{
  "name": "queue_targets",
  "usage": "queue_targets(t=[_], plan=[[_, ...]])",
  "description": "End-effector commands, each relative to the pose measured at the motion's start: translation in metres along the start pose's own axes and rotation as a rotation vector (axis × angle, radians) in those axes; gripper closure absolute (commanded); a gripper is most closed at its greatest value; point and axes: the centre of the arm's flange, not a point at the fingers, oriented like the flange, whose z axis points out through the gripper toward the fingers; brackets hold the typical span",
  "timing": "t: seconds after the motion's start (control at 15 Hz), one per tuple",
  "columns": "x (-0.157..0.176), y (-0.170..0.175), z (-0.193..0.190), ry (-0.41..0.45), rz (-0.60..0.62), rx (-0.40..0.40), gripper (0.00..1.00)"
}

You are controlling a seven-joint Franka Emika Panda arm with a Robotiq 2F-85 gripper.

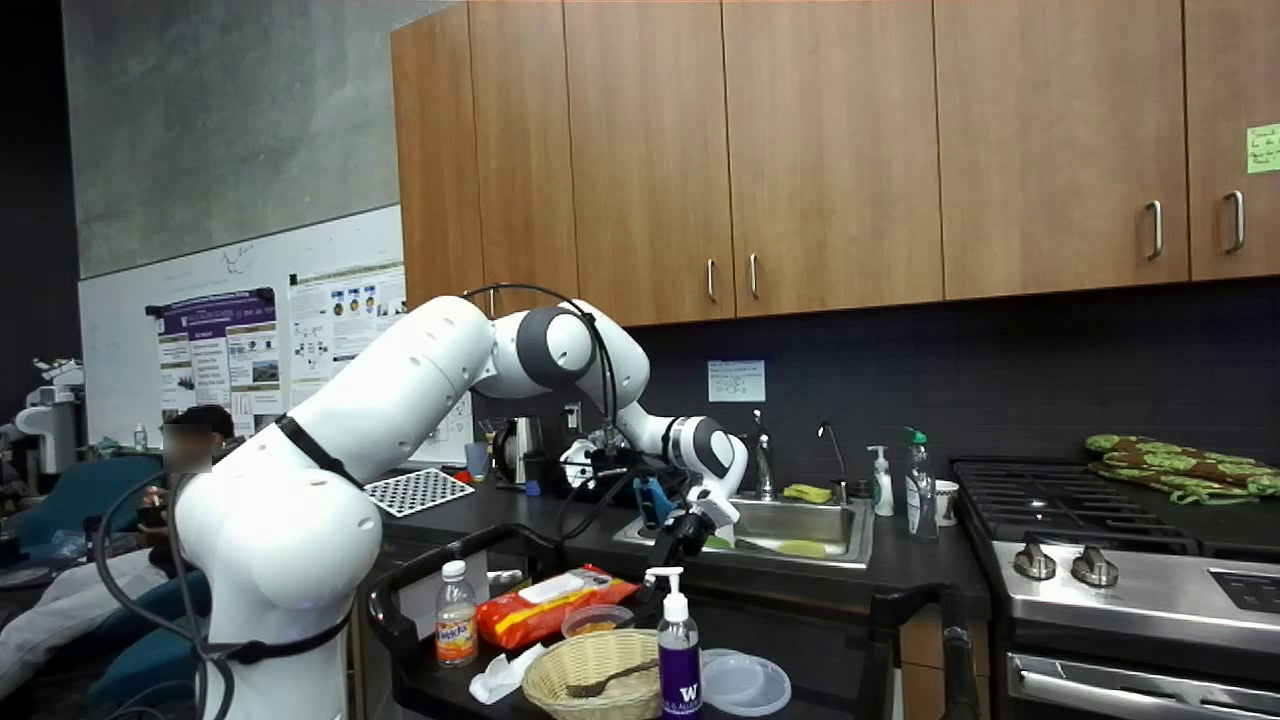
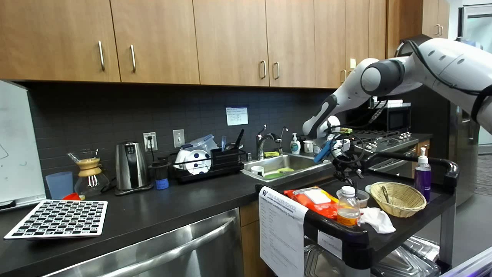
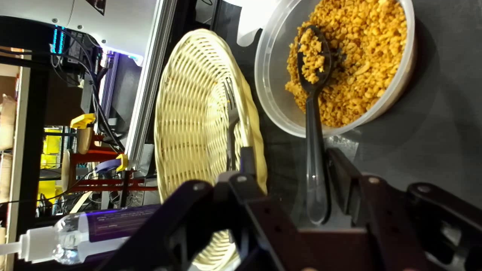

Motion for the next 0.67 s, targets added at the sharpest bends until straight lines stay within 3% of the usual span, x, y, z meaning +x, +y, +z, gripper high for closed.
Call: queue_targets(t=[0.0,0.13,0.27,0.47,0.6], plan=[[-0.003,0.000,-0.002,-0.031,0.011,-0.003,0.42],[-0.003,-0.002,0.000,-0.041,0.007,-0.002,0.38],[-0.003,-0.005,0.003,-0.049,0.002,-0.003,0.45],[-0.002,-0.009,0.007,-0.061,0.000,-0.009,0.45],[-0.001,-0.010,0.009,-0.063,0.000,-0.013,0.63]])
